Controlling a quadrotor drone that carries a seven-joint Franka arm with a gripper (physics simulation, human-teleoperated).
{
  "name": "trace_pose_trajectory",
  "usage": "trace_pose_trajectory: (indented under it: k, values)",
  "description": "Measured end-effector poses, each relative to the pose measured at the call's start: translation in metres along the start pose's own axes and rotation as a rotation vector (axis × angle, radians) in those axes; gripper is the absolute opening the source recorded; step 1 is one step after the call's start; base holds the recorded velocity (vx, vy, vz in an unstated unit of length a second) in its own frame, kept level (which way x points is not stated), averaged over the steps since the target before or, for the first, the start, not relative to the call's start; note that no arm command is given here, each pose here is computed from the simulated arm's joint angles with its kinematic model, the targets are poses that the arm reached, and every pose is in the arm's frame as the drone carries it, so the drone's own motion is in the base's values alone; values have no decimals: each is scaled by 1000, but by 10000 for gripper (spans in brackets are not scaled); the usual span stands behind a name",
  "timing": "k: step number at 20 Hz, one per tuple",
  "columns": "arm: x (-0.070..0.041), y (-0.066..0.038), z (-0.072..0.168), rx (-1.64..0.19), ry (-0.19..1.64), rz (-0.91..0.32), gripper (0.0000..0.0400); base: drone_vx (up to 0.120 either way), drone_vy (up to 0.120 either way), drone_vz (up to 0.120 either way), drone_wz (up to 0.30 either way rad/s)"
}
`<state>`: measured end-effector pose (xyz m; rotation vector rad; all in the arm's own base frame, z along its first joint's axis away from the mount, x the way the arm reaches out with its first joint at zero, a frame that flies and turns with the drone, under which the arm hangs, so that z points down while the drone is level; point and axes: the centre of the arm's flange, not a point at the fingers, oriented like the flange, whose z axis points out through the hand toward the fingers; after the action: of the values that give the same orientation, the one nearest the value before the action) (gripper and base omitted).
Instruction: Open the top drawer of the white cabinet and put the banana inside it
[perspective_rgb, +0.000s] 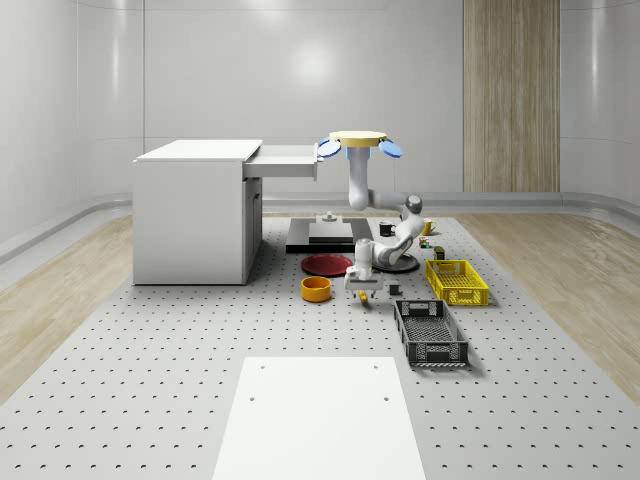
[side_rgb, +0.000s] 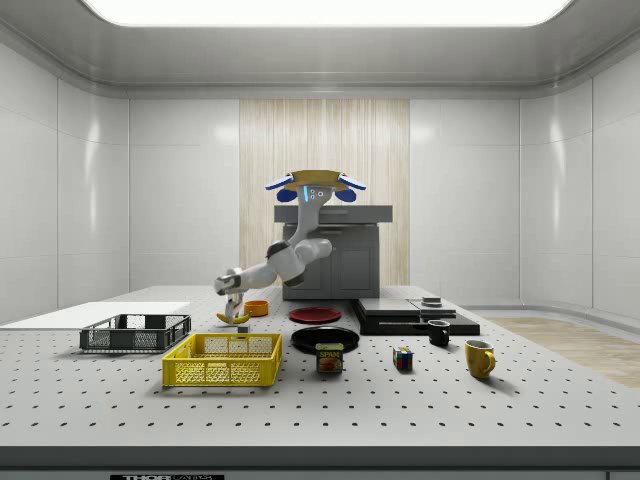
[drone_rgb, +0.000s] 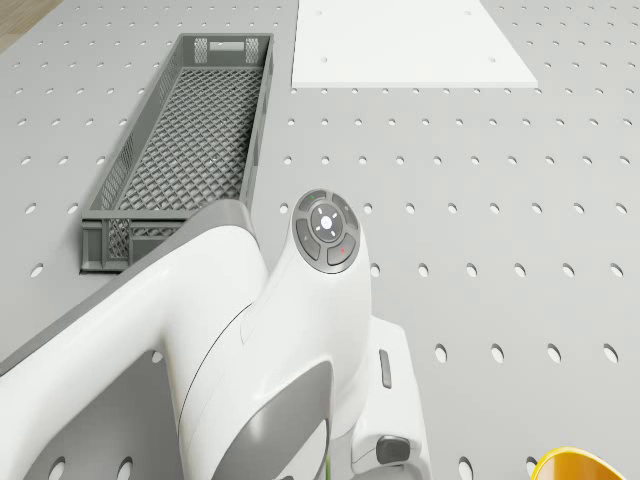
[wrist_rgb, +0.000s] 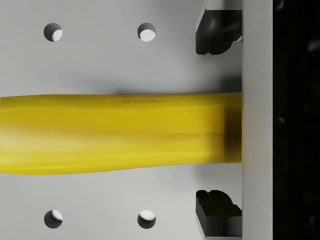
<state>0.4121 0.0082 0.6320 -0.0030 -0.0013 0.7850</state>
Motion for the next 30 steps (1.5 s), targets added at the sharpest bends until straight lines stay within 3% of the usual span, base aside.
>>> trace_pose_trajectory:
  k: [4, 7, 11, 21, 30]
  values:
    - [2, 1, 5, 0, 0, 0, 400, 0, 0, 0, 0]
    - [2, 2, 7, 0, 0, 0, 268, 0, 0, 0, 0]
    - [3, 2, 8, 0, 0, 1, 197, 0, 0, 0, 0]
    - [3, 3, -18, -6, 2, -37, 192, 0, 0, 0, 0]
    - [3, 3, -49, -7, 3, -56, 192, 0, 0, 116, 0]
